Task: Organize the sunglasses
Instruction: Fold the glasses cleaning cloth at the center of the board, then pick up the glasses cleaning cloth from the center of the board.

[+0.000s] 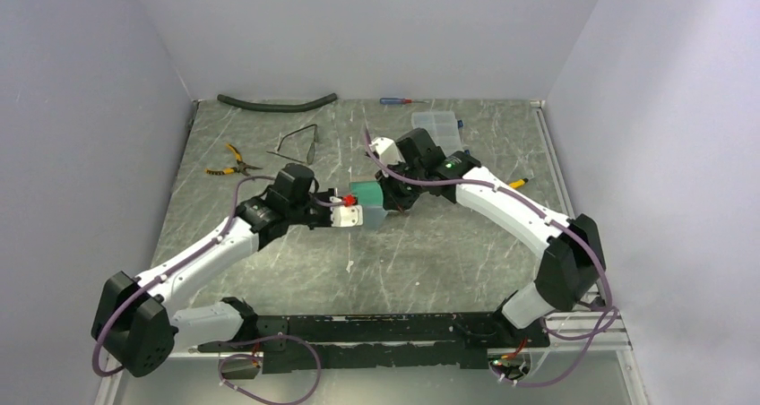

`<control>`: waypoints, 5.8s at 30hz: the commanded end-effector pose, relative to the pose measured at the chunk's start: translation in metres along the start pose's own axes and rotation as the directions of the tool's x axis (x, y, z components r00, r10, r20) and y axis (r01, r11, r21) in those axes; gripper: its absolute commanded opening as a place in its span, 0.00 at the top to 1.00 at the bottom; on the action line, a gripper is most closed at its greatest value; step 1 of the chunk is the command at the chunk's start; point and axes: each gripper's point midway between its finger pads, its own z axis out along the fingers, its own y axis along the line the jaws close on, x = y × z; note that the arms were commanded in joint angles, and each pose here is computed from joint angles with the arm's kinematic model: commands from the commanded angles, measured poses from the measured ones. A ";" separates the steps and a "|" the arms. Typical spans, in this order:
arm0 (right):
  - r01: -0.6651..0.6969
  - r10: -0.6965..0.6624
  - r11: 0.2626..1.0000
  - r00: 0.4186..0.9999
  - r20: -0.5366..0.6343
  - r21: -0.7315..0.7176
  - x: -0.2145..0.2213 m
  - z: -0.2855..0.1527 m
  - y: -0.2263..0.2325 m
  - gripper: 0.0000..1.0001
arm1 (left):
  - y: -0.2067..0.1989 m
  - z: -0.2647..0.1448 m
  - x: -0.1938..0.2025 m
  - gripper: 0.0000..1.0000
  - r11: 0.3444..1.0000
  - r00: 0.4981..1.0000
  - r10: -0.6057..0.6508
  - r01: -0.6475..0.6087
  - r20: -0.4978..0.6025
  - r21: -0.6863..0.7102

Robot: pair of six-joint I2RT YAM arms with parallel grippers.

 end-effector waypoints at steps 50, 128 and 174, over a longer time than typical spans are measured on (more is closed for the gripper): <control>-0.078 0.069 0.945 0.997 -0.042 -0.318 0.066 0.063 0.091 1.00 | -0.171 -0.045 0.054 0.97 0.793 0.938 -0.011 0.218 -0.345 0.569; 0.363 -0.304 0.921 0.898 0.319 -0.143 0.086 0.093 0.090 0.58 | -0.168 -0.028 0.082 0.46 0.912 0.988 -0.021 0.082 -0.155 0.403; 0.448 -0.400 0.875 0.882 0.249 -0.182 0.105 0.101 0.105 1.00 | -0.145 -0.024 0.083 0.97 0.949 0.970 -0.069 0.135 -0.231 0.285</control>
